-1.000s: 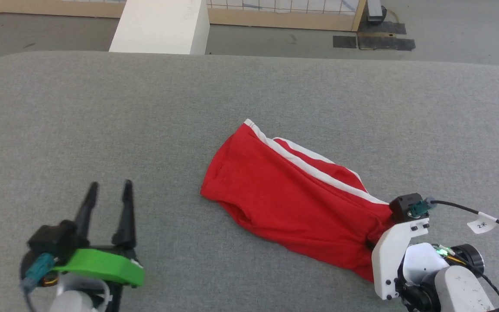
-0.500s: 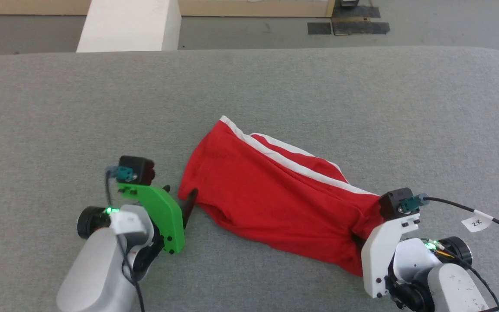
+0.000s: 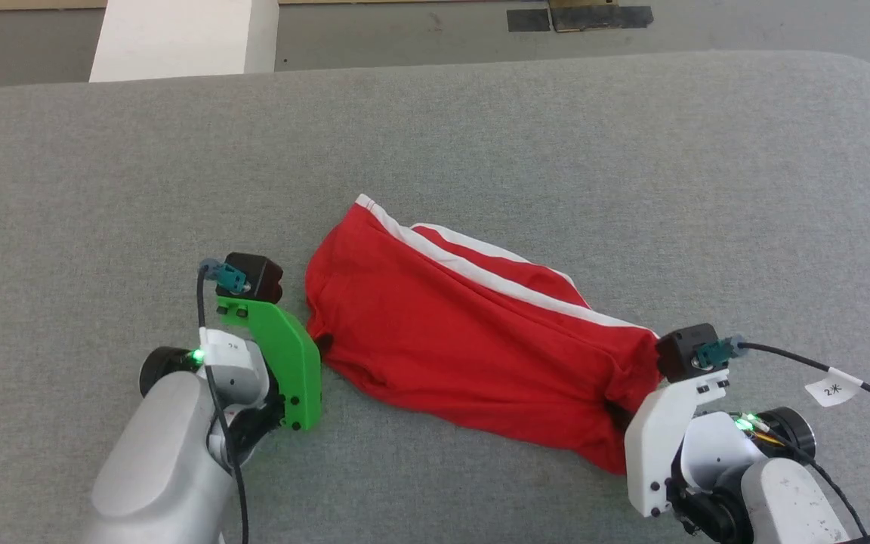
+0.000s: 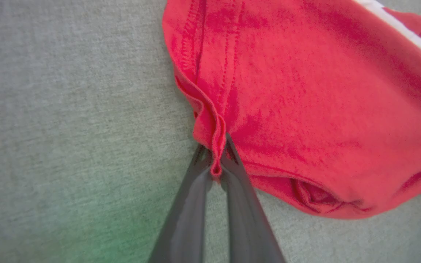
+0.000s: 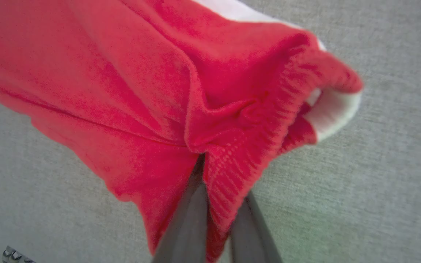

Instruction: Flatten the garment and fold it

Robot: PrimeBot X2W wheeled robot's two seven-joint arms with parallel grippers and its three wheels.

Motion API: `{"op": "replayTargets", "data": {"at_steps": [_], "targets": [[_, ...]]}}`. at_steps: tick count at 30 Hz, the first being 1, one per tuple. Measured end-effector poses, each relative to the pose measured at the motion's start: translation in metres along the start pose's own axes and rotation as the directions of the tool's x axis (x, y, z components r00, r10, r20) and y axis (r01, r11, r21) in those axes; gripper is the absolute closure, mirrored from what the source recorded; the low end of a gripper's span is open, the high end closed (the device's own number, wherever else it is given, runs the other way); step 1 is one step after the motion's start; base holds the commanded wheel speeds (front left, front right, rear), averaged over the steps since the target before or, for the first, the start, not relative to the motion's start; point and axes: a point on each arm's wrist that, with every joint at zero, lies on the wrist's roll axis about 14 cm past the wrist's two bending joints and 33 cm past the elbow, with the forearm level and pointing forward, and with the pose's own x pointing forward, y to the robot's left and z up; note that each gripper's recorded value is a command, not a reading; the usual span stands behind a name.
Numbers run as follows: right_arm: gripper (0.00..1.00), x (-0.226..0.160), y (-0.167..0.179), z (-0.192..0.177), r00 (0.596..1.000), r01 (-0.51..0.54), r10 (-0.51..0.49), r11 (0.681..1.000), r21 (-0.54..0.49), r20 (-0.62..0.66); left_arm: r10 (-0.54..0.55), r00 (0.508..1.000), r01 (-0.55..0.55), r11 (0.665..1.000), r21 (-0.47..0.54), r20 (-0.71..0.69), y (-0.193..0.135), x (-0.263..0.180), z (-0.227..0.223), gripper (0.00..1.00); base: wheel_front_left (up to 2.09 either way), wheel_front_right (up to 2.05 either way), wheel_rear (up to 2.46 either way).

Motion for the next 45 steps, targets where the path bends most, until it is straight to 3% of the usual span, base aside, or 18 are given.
{"op": "replayTargets", "data": {"at_steps": [10, 19, 28, 33, 34, 35, 36, 37, 45], "targets": [[1.0, 0.0, 0.011, 0.003, 0.999, -0.024, 0.023, 0.999, -0.04, -0.022, 0.062, 0.983, -0.037, 0.989, -0.142, 0.172, 0.027, -0.033, 0.019, 1.0, 0.0, 0.0, 0.0], [1.0, -0.004, 0.01, 0.011, 0.996, -0.027, 0.014, 0.988, -0.155, -0.087, 0.102, 0.958, -0.022, 0.958, -0.287, 0.268, 0.029, -0.071, -0.002, 1.0, 0.0, 0.0, 0.0], [1.0, -0.015, -0.004, 0.023, 0.991, -0.006, -0.028, 0.966, -0.258, -0.129, 0.119, 0.971, -0.015, 0.895, -0.446, 0.207, 0.01, -0.085, -0.067, 1.0, 0.0, 0.0, 0.0], [1.0, -0.017, -0.012, 0.023, 0.987, 0.012, -0.053, 0.965, -0.263, -0.149, 0.094, 0.982, -0.002, 0.87, -0.493, 0.162, -0.005, -0.086, -0.088, 1.0, 0.0, 0.0, 0.0], [1.0, -0.018, -0.013, 0.023, 0.987, 0.012, -0.053, 0.965, -0.261, -0.15, 0.092, 0.983, 0.0, 0.869, -0.495, 0.161, -0.006, -0.087, -0.088, 0.72, 0.0, 0.0, 0.0], [0.89, -0.018, -0.012, 0.022, 0.987, 0.008, -0.048, 0.967, -0.254, -0.151, 0.094, 0.982, 0.001, 0.868, -0.496, 0.166, -0.006, -0.088, -0.087, 0.0, 0.0, 0.0, 0.0], [0.27, -0.018, -0.011, 0.021, 0.987, 0.002, -0.041, 0.969, -0.247, -0.152, 0.099, 0.98, -0.001, 0.868, -0.497, 0.171, -0.005, -0.089, -0.085, 0.0, 0.0, 0.0, 0.0], [0.0, -0.019, -0.009, 0.02, 0.988, -0.003, -0.035, 0.97, -0.242, -0.153, 0.106, 0.978, -0.003, 0.868, -0.497, 0.179, -0.004, -0.091, -0.083, 0.0, 0.0, 0.0, 0.0], [0.0, -0.034, -0.004, 0.028, 0.998, -0.02, 0.013, 0.989, -0.144, -0.054, 0.213, 0.925, -0.041, 0.878, -0.476, 0.314, 0.029, -0.12, -0.044, 0.0, 0.0, 0.0, 0.0]]}}
